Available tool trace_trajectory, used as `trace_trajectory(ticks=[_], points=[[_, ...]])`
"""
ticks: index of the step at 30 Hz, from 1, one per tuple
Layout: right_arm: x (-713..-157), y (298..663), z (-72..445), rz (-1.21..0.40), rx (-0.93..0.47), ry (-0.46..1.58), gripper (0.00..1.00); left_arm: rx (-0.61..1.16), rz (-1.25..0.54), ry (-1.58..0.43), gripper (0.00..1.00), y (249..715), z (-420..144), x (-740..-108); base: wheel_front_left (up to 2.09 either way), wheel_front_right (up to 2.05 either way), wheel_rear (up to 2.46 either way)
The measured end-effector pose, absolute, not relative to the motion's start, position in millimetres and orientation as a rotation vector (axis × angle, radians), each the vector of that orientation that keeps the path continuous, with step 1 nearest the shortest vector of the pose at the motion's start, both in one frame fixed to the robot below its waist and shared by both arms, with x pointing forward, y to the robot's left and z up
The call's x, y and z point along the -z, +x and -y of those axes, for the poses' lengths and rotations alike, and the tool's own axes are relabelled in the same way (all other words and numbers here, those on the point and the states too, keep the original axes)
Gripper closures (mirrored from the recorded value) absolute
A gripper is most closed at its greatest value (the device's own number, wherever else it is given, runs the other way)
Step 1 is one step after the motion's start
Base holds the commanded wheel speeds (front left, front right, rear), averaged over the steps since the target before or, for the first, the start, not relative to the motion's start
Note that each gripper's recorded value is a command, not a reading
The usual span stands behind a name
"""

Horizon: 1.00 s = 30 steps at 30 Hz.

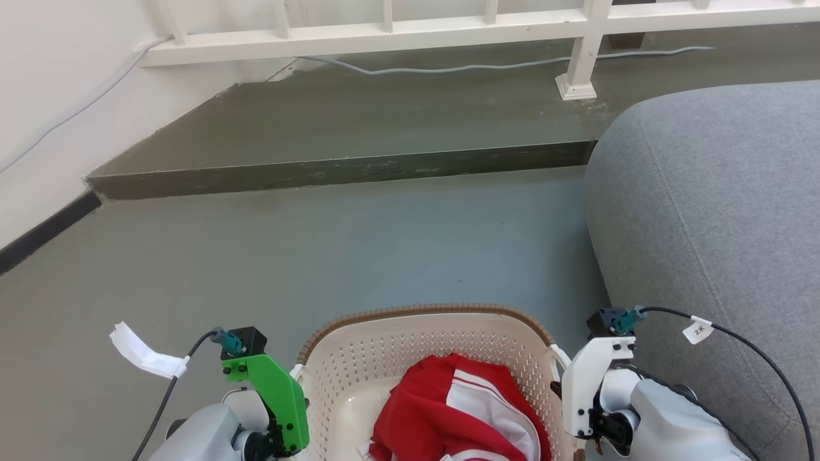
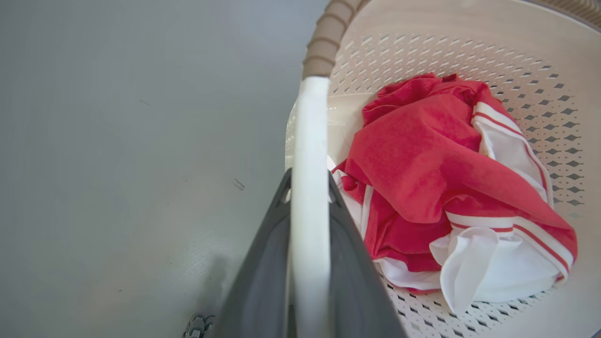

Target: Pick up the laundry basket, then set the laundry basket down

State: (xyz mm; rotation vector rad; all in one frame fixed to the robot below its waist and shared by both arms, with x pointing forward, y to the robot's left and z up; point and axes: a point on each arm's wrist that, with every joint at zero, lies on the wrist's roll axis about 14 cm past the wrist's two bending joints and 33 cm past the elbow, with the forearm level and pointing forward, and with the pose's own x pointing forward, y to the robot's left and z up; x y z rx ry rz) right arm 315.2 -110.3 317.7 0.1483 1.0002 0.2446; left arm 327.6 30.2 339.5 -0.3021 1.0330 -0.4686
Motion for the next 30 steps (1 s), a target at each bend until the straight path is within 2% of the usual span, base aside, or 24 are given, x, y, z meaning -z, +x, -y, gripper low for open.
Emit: trace_trajectory(ticks=[30], points=[[-319.8, 313.8, 104.0, -1.001, -0.263, 0.161, 1.00, 0.466, -1.047, -0.295, 1.00, 325.3, -34.4, -336.8, 0.00, 0.00, 0.00]])
